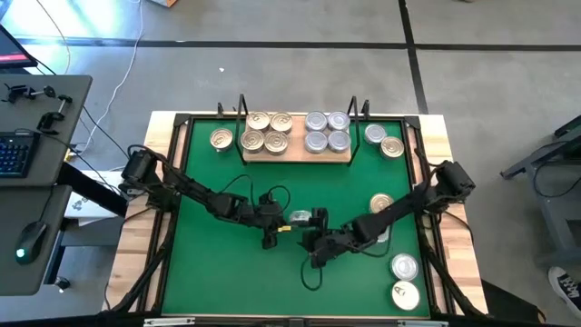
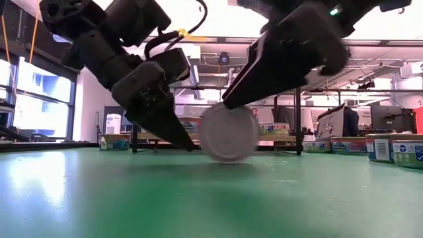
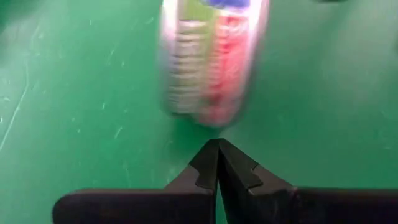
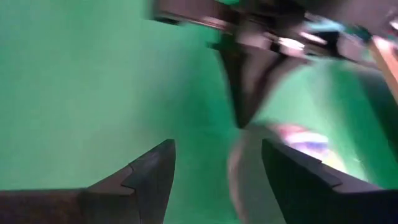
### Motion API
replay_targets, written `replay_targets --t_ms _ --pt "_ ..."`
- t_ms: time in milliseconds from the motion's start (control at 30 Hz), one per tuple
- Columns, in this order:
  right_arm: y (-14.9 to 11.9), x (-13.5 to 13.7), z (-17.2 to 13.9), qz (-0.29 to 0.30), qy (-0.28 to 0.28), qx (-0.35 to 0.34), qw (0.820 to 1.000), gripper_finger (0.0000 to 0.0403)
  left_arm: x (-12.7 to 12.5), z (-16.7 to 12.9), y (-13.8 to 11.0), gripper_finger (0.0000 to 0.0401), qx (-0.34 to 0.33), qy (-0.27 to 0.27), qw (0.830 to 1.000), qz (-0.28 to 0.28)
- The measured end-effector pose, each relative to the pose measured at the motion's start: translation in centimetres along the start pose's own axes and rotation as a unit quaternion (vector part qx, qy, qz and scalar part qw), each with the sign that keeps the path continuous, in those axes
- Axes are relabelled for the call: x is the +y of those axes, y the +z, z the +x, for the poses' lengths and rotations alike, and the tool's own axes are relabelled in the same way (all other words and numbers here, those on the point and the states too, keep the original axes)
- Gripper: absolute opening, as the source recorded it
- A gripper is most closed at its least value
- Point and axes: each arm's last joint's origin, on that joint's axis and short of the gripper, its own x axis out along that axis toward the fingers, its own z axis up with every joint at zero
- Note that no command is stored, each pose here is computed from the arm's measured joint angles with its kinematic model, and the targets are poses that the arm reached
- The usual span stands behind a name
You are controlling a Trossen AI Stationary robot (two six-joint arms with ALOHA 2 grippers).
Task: Stack canned seafood by type on shelf
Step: Stack the green white tuna can on top of the other green white tuna can on the shelf
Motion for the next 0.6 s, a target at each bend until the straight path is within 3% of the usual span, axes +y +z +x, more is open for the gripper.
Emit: replay_targets --t_ms 167,400,600 --pt "-0.8 -1.6 0.2 0.034 -0.02 0.056 0.998 0.0233 0.0 0.0 0.0 0.0 -0.001 0.0 1.0 0.0" --pt "-1.4 -2.6 -2.1 0.062 -0.019 0.122 0.99 0.0233 0.0 0.0 0.0 0.0 -0.002 0.002 1.0 0.0" --pt "-2.9 -3.9 -2.3 0.095 -0.05 0.204 0.973 0.0233 0.7 -0.1 0.4 0.0 -0.029 0.067 0.997 -0.014"
